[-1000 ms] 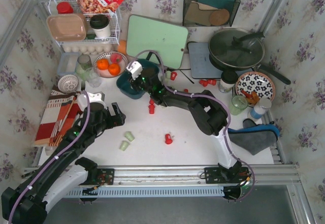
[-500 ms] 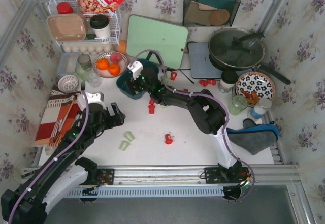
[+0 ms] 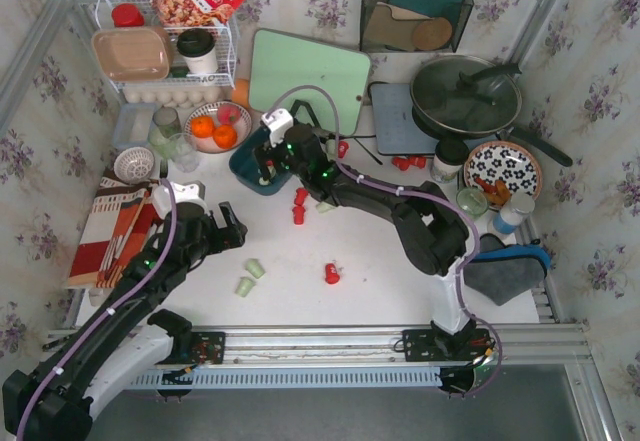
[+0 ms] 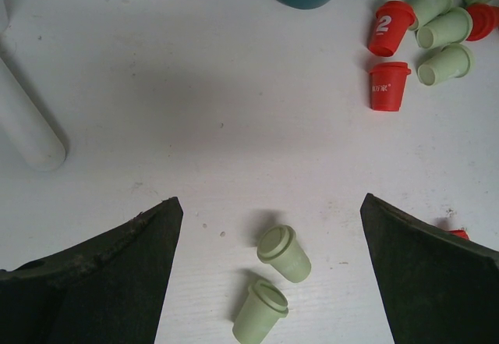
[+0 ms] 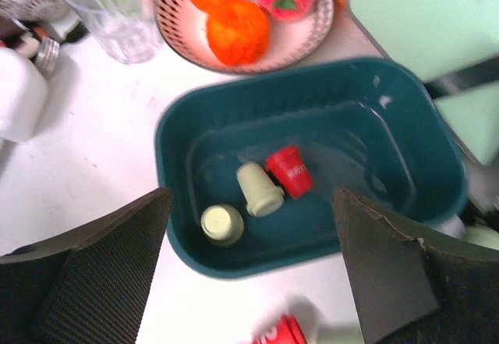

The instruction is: Mix the coffee capsules in the storage basket

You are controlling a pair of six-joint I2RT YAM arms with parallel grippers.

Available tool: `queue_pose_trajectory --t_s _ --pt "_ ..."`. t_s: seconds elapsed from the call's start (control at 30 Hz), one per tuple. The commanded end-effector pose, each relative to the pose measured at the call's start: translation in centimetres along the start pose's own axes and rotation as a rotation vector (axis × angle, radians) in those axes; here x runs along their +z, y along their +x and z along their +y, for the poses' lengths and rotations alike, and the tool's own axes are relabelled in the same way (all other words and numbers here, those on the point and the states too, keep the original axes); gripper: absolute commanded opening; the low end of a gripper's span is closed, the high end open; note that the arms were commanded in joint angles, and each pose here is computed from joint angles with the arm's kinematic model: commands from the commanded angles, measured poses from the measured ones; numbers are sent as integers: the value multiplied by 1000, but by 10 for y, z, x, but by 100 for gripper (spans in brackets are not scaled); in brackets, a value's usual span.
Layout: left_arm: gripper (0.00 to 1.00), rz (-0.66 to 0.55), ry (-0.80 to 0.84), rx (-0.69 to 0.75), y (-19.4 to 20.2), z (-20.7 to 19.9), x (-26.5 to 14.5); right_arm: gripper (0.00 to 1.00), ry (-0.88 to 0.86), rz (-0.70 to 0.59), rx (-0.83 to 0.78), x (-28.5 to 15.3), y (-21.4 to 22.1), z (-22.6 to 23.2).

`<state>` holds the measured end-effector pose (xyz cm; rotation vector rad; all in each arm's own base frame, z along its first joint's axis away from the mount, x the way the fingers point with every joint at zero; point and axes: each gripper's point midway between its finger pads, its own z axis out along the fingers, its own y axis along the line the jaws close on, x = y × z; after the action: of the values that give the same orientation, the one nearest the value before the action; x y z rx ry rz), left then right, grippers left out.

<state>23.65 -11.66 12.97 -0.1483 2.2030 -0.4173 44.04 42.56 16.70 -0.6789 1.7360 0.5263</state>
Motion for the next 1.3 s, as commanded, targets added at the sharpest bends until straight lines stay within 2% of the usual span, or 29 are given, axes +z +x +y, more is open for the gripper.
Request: queue_pose_trajectory --t_s 0.0,0.43,0.73,1.03,1.27 --pt "99 -7 0 -5 -2 -1 0 92 128 23 0 -19 4 -23" --pt "99 2 -1 -1 -1 -1 2 92 323 107 50 -98 28 -54" --pt "99 1 -8 2 -1 1 2 92 541 384 57 -170 100 -76" --pt "99 2 -8 2 -1 0 2 88 475 461 117 -199 140 -36" --pt "99 -5 -15 1 -2 2 1 76 380 552 190 -214 170 7"
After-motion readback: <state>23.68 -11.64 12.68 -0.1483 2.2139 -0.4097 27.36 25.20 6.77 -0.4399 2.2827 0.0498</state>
